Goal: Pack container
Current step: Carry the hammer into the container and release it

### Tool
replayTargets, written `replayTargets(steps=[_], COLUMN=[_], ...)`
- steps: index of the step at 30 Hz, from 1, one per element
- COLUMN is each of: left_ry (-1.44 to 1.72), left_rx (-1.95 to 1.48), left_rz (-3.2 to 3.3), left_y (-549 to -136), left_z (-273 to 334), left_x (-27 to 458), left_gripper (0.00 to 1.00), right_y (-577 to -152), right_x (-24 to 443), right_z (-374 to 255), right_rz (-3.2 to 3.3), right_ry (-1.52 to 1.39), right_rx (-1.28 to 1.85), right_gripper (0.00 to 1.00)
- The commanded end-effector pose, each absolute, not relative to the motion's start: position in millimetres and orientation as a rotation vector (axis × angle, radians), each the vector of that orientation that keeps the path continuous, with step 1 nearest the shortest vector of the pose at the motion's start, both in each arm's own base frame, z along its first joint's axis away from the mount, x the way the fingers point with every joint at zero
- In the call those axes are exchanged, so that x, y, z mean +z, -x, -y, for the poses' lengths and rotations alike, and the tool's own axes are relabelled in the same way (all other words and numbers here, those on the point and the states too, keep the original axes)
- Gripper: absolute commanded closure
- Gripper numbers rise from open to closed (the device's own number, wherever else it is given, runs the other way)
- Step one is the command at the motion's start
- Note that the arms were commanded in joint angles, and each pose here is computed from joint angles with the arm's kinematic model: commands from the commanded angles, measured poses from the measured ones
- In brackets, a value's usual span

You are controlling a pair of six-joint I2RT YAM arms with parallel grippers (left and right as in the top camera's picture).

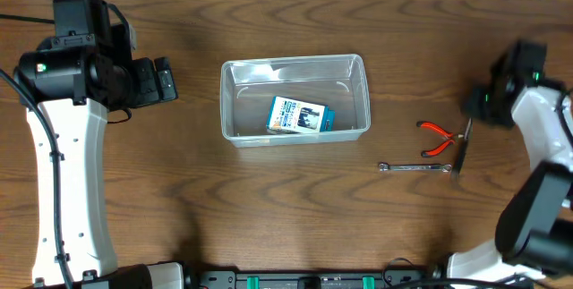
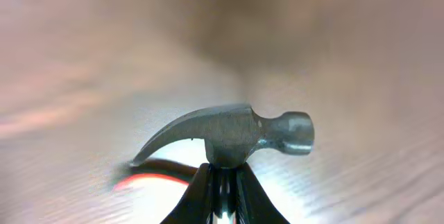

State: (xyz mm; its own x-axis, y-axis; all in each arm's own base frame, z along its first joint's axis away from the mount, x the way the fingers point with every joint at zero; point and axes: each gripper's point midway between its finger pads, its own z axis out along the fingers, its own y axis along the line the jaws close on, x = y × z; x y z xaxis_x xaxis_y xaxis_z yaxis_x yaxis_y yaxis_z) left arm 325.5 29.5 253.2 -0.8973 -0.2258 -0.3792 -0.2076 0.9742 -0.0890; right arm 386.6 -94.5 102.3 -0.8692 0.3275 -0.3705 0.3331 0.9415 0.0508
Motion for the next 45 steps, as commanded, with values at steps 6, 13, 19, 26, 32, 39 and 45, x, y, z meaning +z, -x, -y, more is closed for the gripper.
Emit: replayTargets(steps=[6, 13, 19, 26, 32, 39, 45], left_ry=[0.322, 0.322, 0.322, 0.322, 0.322, 0.323, 0.322], left_rx=[-0.056, -0.055, -0.056, -0.055, -0.055, -0.056, -0.055], left_rz=[-2.732, -2.733, -2.732, -2.733, -2.734, -2.737, -2.736], left_y=[-325, -325, -325, -325, -325, -324, -324], left_z=[-31, -31, -31, -31, -31, -31, -31], left_x=[252, 252, 252, 252, 251, 251, 251], left_gripper=[0.02, 0.02, 0.02, 0.02, 0.02, 0.02, 0.02], right_y=[-437, -404, -388, -377, -374, -388, -442], right_x=[260, 250, 181, 106, 83, 126, 223], right_z=[-79, -218, -277, -301, -301, -294, -202], right_rz=[-2.315, -2.006, -1.926, -1.995, -2.078, -2.071, -2.306], right_ry=[0.566, 1.257, 1.610, 1.745, 1.725, 1.608, 0.751], right_rx=[0.109, 0.215, 0.237, 0.391, 0.447, 0.364, -0.052], right_gripper=[0.99, 0.99, 0.99, 0.99, 0.64, 0.23, 0.16])
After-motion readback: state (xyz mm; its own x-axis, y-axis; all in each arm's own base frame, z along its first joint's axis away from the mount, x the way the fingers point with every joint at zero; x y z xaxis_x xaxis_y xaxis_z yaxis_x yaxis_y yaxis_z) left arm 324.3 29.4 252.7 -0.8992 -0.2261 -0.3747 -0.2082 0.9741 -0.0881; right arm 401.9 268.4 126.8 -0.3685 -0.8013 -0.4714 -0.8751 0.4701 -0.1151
